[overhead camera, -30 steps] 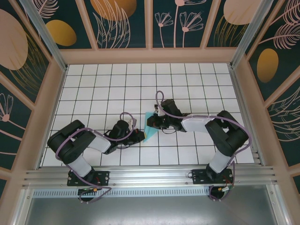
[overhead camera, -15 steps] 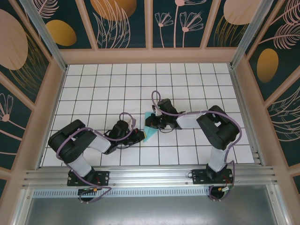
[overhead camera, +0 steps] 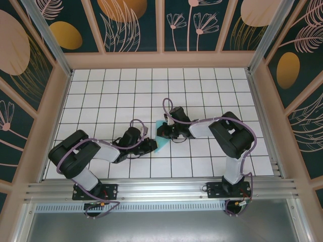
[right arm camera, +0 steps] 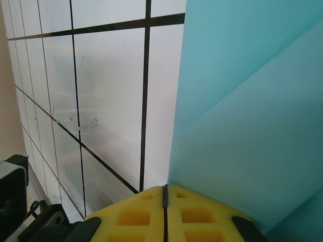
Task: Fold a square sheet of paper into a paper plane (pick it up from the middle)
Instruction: Fourth fold the wing at the center of the table.
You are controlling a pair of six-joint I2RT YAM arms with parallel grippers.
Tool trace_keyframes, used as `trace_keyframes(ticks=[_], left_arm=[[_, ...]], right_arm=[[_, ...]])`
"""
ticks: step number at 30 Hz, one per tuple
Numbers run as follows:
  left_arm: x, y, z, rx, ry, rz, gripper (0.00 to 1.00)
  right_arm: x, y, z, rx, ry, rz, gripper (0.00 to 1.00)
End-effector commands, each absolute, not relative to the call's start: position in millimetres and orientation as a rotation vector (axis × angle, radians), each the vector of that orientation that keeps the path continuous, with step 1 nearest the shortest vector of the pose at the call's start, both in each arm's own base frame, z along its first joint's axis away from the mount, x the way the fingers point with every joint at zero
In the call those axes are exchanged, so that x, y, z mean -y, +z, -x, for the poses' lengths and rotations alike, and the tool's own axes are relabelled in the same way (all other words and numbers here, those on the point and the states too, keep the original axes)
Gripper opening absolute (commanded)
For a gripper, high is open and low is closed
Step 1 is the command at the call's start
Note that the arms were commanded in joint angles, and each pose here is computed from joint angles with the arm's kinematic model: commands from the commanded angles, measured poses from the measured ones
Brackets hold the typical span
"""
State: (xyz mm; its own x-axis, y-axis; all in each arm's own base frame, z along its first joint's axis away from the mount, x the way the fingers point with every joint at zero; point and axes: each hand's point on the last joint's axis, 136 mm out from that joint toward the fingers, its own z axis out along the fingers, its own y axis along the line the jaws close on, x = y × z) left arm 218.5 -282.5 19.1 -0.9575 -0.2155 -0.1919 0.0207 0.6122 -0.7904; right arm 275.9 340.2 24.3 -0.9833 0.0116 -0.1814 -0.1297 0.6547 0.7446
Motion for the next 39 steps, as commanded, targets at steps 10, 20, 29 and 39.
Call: trace_keyframes(ticks=[10, 20, 29, 39], left_arm=[[262.9, -7.8, -202.5, -2.696, -1.116, 0.164, 0.0], [242.8, 25.6, -212.7, -2.577, -1.029, 0.21, 0.2], [262.2, 67.9, -224.1, -2.469, -1.157, 0.149, 0.06], [307.2, 72.3, -228.3, -2.489, -1.331, -0.059, 0.02]], right_arm=[[-339.7, 16.6, -281.7, -2.696, 1.217, 0.122, 0.1], [-333.2, 2.2, -277.2, -2.751, 1.17, 0.122, 0.1], [-334.4, 5.6, -277.6, -2.739, 1.185, 0.118, 0.1], [-335.0, 4.6, -277.3, -2.743, 1.189, 0.119, 0.1]])
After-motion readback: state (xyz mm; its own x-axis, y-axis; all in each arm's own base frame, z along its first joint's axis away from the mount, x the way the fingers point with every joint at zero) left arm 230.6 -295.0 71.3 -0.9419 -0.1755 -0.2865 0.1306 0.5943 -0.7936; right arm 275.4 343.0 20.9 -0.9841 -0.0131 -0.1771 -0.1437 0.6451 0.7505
